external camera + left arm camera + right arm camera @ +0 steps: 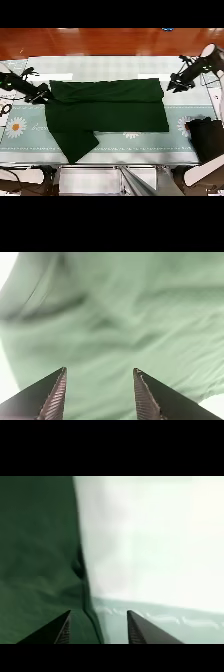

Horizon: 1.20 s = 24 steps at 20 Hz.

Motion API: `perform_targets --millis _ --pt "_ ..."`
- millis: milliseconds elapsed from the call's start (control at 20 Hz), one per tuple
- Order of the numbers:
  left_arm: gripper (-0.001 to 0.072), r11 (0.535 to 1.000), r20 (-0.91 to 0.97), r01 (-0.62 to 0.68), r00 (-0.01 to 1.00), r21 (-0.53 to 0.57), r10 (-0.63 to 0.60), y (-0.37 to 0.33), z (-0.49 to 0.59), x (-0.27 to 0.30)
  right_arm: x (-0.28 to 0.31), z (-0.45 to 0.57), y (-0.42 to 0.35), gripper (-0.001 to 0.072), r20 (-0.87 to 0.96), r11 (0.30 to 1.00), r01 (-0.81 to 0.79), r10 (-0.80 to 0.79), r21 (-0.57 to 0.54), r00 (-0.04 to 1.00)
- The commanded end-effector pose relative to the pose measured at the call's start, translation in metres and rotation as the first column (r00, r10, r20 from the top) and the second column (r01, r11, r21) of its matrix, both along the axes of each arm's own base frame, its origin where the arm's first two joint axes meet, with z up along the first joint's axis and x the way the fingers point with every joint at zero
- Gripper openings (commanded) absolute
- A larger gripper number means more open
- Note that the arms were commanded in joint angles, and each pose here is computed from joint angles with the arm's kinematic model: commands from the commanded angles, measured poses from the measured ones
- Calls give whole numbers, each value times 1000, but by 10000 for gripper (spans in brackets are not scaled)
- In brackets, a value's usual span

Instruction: Fold the shirts.

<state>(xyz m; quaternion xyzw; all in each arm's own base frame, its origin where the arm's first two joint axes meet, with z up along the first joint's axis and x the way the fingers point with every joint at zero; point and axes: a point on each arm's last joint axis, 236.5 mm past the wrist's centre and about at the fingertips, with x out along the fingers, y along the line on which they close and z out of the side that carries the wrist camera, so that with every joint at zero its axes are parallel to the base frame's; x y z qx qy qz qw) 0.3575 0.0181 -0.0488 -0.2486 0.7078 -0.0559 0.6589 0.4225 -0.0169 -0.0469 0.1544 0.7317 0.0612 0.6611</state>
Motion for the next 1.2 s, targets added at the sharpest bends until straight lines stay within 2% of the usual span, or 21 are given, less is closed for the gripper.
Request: perform_targets --millis 0,100,200,350,400,600,950,1000,1050,1100,1150 --pt "510 988 -12 -142 990 66 143 25 7 -50 -36 8 -28 406 33 994 108 -107 -36 994" --pt "509 957 -47 -285 956 57 288 31 -5 -98 -70 -4 -20 406 84 985 171 -173 34 981" --pt "509 911 -73 -410 910 -33 407 19 -16 -135 -94 -9 4 406 159 958 234 -260 165 952" --pt "509 836 -60 -530 847 -140 528 1 -32 -155 -115 -7 47 406 225 905 248 -336 346 914" --pt "509 835 -47 -530 847 -146 530 -1 -37 -159 -124 -7 61 406 228 901 213 -313 377 922" --pt "509 857 -65 -475 879 -199 472 -23 -51 -166 -141 -15 83 406 203 911 154 -245 382 948" --pt "506 926 -47 -305 952 -224 303 -63 -65 -160 -123 -6 94 406 247 895 161 -282 416 927" --pt "446 938 -33 -265 964 -222 264 -66 -64 -160 -119 -3 84 406 259 895 176 -299 409 919" --pt "113 947 -16 -224 974 -230 226 -69 -60 -159 -113 3 68 406 269 892 201 -326 406 906" --pt "16 951 1 -192 980 -241 198 -69 -55 -157 -110 10 49 406 275 886 230 -357 403 893" --pt "17 954 14 -167 984 -251 176 -69 -49 -154 -112 14 30 406 266 873 268 -394 407 880"
